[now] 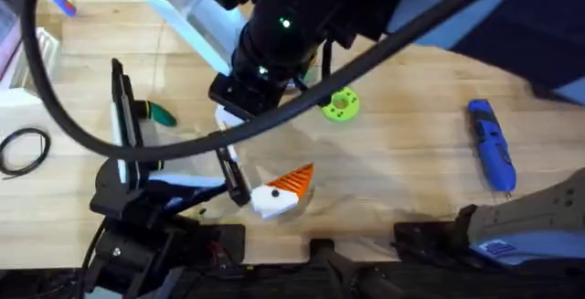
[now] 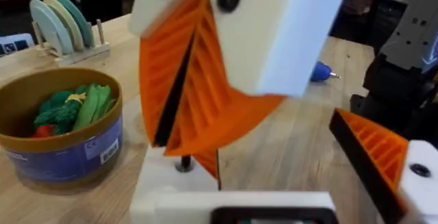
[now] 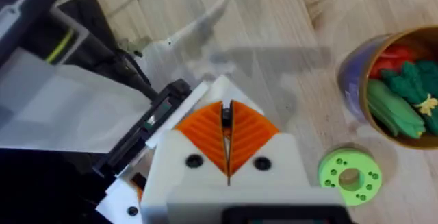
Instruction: Pick up the gripper from the table and insert it into the empty holder that is missing its gripper. Then pick up a screw, insert it into the mounting hole, and use the screwdriver to tighten it. Finally, clean up the table by picking up the vegetable and placing it into the bucket.
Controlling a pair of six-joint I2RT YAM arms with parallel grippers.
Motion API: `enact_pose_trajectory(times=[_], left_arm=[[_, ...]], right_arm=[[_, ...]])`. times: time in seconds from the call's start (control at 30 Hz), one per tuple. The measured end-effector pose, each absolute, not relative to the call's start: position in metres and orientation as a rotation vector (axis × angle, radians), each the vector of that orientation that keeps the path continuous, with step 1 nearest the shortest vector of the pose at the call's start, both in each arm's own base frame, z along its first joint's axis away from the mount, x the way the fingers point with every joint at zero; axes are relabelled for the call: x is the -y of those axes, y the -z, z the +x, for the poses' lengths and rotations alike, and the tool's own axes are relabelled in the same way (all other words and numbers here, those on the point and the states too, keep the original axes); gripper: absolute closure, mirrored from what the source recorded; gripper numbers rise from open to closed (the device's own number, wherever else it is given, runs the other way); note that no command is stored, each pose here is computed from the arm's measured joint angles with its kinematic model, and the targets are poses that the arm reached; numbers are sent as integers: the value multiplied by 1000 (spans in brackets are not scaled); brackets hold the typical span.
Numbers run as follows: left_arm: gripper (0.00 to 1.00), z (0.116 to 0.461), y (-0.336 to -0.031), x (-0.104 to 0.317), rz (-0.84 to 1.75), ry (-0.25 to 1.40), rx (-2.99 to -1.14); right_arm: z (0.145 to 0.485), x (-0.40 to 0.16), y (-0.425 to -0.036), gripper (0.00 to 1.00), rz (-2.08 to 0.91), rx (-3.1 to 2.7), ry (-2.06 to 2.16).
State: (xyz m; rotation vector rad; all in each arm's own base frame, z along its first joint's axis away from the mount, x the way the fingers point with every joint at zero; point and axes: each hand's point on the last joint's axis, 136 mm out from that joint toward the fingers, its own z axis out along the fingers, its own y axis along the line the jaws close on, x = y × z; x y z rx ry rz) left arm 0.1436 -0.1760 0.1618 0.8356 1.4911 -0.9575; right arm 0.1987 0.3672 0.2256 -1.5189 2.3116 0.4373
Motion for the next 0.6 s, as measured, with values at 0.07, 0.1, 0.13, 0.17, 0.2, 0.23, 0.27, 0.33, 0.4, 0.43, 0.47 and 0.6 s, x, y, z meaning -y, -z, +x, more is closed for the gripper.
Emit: enact_pose_trajectory(times=[0.07,0.1,0.13,0.17,0.2,0.23,0.27,0.33,0.4,0.43,0.47,0.6], left_arm=[[14,144,-162,176,835,957,-1491],[14,144,-162,176,835,957,-1491],[14,144,-162,176,836,958,-1491],[14,144,-162,176,835,958,-1492],[14,144,-162,176,834,959,-1492],[15,144,-162,176,832,962,-1495],[15,144,-162,176,829,965,-1497],[15,143,-162,176,826,971,-1500],[15,143,-162,176,827,972,-1499],[13,143,-161,176,826,975,-1503],[14,143,-161,176,825,976,-1505],[15,144,-161,176,826,972,-1504]], right_arm=[[197,-368,-226,996,-1526,-2310,-443],[196,-368,-225,995,-1528,-2309,-444],[196,-368,-225,996,-1529,-2310,-443],[195,-368,-225,996,-1530,-2311,-443],[196,-369,-224,996,-1531,-2313,-442],[196,-370,-223,996,-1531,-2314,-441],[197,-371,-221,996,-1532,-2314,-442],[197,-373,-220,996,-1534,-2313,-447],[198,-373,-217,996,-1537,-2320,-440],[199,-373,-216,996,-1535,-2321,-432],[200,-373,-215,996,-1533,-2322,-425],[199,-366,-210,996,-1543,-2351,-383]])
